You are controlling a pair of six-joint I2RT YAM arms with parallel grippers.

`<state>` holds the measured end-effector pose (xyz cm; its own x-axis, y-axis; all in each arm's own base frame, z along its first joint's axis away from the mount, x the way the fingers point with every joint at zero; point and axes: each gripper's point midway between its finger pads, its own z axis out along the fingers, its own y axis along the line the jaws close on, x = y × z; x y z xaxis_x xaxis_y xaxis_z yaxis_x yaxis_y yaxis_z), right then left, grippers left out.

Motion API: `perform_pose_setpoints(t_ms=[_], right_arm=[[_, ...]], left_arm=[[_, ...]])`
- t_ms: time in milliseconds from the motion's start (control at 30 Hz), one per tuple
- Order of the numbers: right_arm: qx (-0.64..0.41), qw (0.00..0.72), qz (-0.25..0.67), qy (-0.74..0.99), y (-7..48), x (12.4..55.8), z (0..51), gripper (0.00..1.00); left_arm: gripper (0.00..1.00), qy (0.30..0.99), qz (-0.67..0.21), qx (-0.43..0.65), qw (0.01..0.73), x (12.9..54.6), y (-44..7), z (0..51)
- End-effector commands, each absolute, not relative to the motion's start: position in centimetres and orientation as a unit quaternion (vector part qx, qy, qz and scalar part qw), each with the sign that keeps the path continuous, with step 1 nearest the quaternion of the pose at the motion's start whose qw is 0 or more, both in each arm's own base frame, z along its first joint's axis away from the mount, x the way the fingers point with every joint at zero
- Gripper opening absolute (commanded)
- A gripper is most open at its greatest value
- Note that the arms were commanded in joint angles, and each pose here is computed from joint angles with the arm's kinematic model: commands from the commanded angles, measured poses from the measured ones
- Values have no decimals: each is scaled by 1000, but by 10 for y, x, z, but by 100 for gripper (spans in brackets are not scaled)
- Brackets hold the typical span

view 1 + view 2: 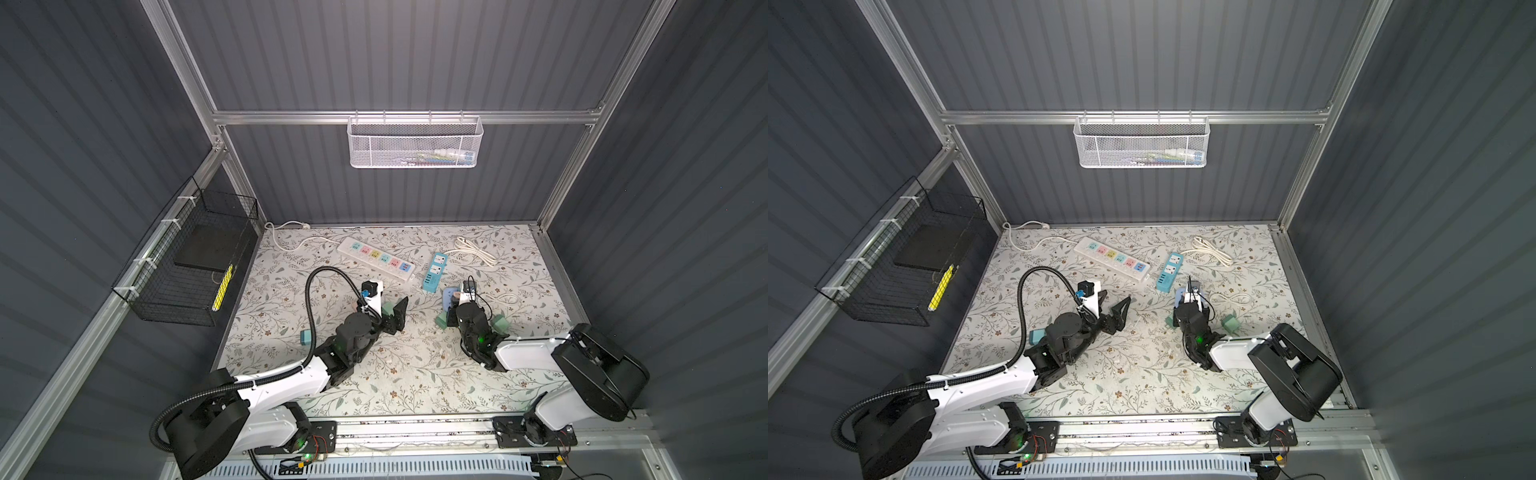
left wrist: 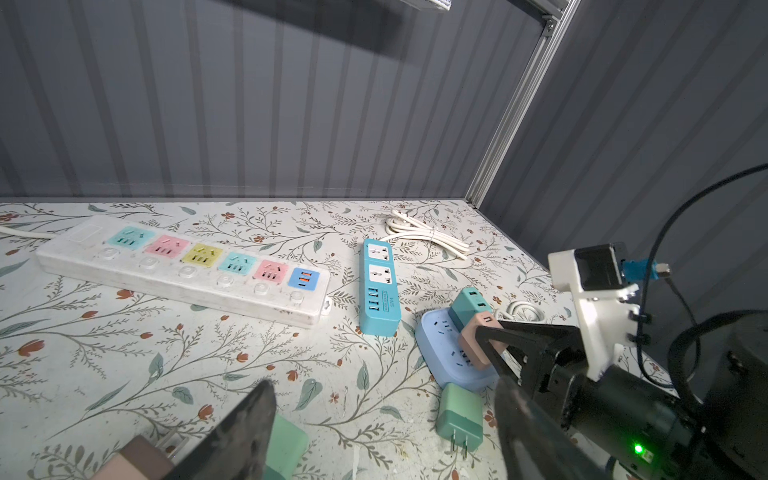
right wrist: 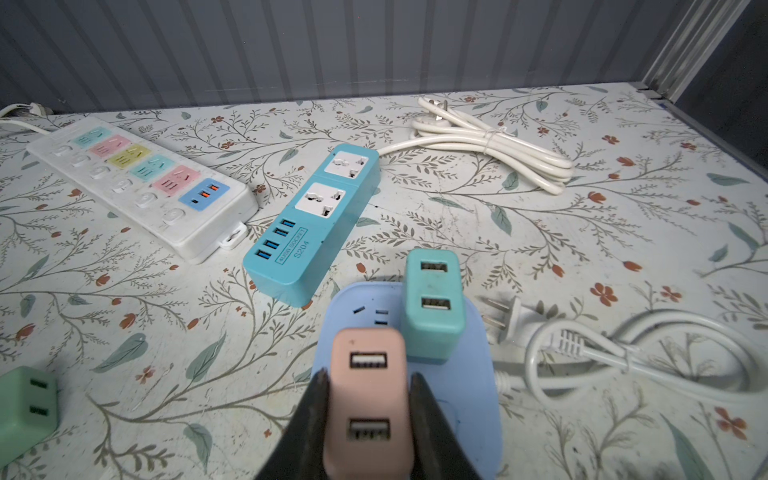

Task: Insert the plug
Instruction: 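Lower the pink adapter with the right gripper onto the light-blue socket cube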

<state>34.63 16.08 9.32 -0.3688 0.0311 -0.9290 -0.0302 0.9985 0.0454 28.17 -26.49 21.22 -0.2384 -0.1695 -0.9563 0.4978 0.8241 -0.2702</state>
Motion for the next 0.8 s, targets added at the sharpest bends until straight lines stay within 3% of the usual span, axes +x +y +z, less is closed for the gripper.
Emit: perform_pose_setpoints(t_ms=[0,400,767], right_arm=[[-22,502,-28,864,144,329,58,10],[-36,531,-31,846,153,343,68,10],[-30,567,-2,823,159,354,109,10]], left_arm=[[82,723,-299,99,615,281,-264,227],[82,710,-312,89,625,272,-253,225],[83,699,-323,87,633,269,-252,236]])
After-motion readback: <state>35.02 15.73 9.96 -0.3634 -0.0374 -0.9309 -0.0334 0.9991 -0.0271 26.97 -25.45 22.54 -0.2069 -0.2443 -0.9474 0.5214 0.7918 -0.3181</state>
